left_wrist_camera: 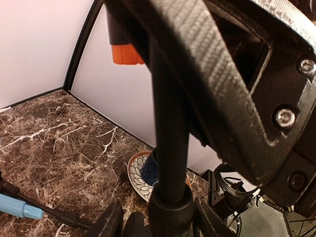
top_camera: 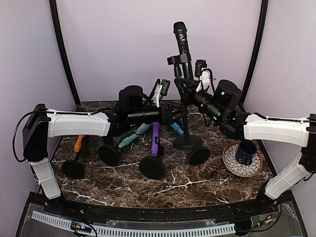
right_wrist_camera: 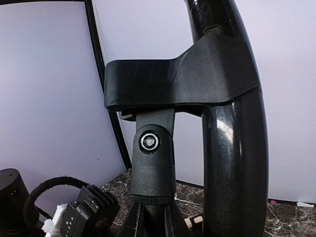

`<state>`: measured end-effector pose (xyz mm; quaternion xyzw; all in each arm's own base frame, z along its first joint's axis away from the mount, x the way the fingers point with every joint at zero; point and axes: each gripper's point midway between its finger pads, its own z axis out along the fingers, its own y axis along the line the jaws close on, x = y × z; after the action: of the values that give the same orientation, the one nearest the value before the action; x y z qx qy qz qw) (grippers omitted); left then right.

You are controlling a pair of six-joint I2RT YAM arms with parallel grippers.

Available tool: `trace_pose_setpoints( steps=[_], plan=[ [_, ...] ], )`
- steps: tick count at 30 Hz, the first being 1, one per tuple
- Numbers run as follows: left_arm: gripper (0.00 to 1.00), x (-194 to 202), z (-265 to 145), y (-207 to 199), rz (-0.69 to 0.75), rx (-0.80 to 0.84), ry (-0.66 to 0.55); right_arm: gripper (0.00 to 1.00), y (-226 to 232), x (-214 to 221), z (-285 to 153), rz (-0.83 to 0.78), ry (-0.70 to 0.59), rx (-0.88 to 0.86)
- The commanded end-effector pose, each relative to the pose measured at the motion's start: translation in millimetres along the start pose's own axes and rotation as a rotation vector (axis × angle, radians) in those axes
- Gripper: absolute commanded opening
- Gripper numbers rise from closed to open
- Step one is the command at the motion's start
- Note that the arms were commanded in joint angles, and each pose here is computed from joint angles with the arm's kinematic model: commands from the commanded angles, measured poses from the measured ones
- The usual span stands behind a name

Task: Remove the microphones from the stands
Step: Pass from the right arm to the left

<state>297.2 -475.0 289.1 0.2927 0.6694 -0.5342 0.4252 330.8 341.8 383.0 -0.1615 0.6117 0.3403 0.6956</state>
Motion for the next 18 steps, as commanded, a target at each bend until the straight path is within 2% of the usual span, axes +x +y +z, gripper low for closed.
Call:
trace_pose_setpoints(
  steps=[1, 4, 11, 12, 18],
  plan=[
    [0.48, -17.7, 2.4, -13.5, 0.061, 0.037, -0.033, 0.00, 15.8, -60.1, -15.8, 0.036, -0.186, -0.067],
    [0.43, -16.8, 4.1, -13.2, 0.064, 0.040, -0.028, 0.00, 14.6, -58.3, -17.4, 0.036, -0.185, -0.063],
    [0.45, -12.9, 7.8, -11.2, 0.063, 0.044, -0.016, 0.00, 13.7, -55.2, -17.0, 0.025, -0.174, -0.058],
    [0.43, -13.0, 8.0, -11.5, 0.065, 0.046, -0.015, 0.00, 13.9, -55.9, -17.1, 0.023, -0.176, -0.059],
    [0.15, -10.5, 9.4, -8.2, 0.067, 0.033, -0.003, 0.00, 12.0, -53.1, -17.0, 0.023, -0.168, -0.049]
  ],
)
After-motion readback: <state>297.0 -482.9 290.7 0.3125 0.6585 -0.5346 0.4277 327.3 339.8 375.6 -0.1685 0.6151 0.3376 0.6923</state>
